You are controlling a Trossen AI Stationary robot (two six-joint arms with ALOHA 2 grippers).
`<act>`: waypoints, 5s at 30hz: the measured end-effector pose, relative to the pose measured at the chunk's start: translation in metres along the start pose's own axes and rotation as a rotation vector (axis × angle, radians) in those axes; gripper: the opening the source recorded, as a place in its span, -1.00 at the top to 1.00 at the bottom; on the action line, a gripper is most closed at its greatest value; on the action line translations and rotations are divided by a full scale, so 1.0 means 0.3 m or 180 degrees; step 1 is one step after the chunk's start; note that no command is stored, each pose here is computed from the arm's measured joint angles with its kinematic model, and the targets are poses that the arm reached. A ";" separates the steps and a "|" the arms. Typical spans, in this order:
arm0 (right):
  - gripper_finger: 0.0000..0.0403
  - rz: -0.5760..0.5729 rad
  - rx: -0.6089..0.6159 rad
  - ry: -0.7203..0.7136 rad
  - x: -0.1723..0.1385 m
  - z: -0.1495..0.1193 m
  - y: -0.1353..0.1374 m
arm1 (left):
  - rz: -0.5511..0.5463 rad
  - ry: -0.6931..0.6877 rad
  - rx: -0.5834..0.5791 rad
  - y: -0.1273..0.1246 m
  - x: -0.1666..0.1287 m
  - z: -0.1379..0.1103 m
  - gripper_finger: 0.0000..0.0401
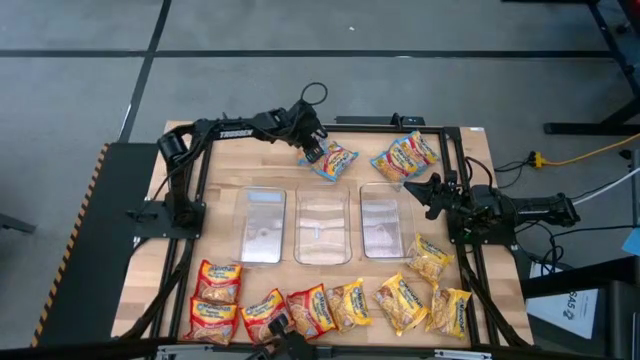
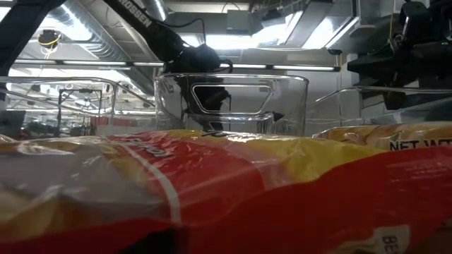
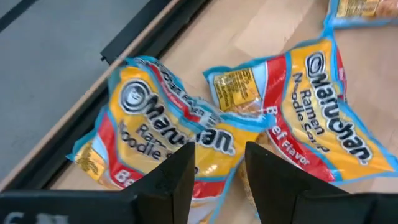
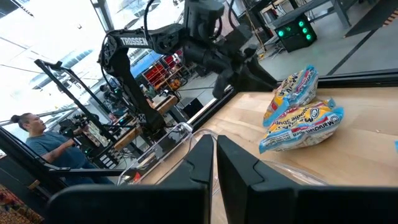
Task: Sort Maruchan noodles
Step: Put the blue noodle pack into the middle transparent bin
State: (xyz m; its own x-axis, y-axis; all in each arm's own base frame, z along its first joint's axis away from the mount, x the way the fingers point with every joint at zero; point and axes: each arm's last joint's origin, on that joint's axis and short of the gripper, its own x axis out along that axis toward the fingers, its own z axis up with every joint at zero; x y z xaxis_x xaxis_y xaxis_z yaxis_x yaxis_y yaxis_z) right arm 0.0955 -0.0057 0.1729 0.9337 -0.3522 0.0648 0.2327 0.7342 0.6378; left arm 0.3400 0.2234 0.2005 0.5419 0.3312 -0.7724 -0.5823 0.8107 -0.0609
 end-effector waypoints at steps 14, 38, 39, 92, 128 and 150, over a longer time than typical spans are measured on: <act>0.89 0.0054 -0.0003 0.0053 0.000 -0.002 0.001 | 0.0227 0.0107 0.0151 -0.020 0.050 -0.025 0.33; 0.89 0.0094 -0.0074 0.0086 0.000 -0.004 0.002 | 0.0046 0.0153 0.0247 -0.034 0.030 -0.025 1.00; 0.89 0.0099 -0.0075 0.0091 0.000 -0.004 0.002 | 0.0045 0.0132 0.0246 -0.034 0.019 -0.021 1.00; 0.89 0.0184 -0.0154 0.0172 0.000 -0.008 0.003 | -0.0160 -0.0629 -0.0081 -0.509 -0.578 -0.086 1.00; 0.89 0.0696 -0.0117 0.0462 -0.003 -0.013 0.022 | -0.0651 -0.0349 -0.0352 -0.671 -0.529 -0.162 0.97; 0.89 0.0497 -0.1156 0.0078 0.227 0.139 0.252 | 0.0071 0.0043 0.0693 -0.409 -0.836 -0.241 1.00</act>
State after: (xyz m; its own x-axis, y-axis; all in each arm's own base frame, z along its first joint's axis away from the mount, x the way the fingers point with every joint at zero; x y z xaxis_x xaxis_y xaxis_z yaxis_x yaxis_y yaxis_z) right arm 0.1651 0.0016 0.2576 0.9706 -0.2093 0.1185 0.1644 0.9370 0.3084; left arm 0.2319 0.0060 0.3559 0.5213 0.3450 -0.7805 -0.4487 0.8888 0.0931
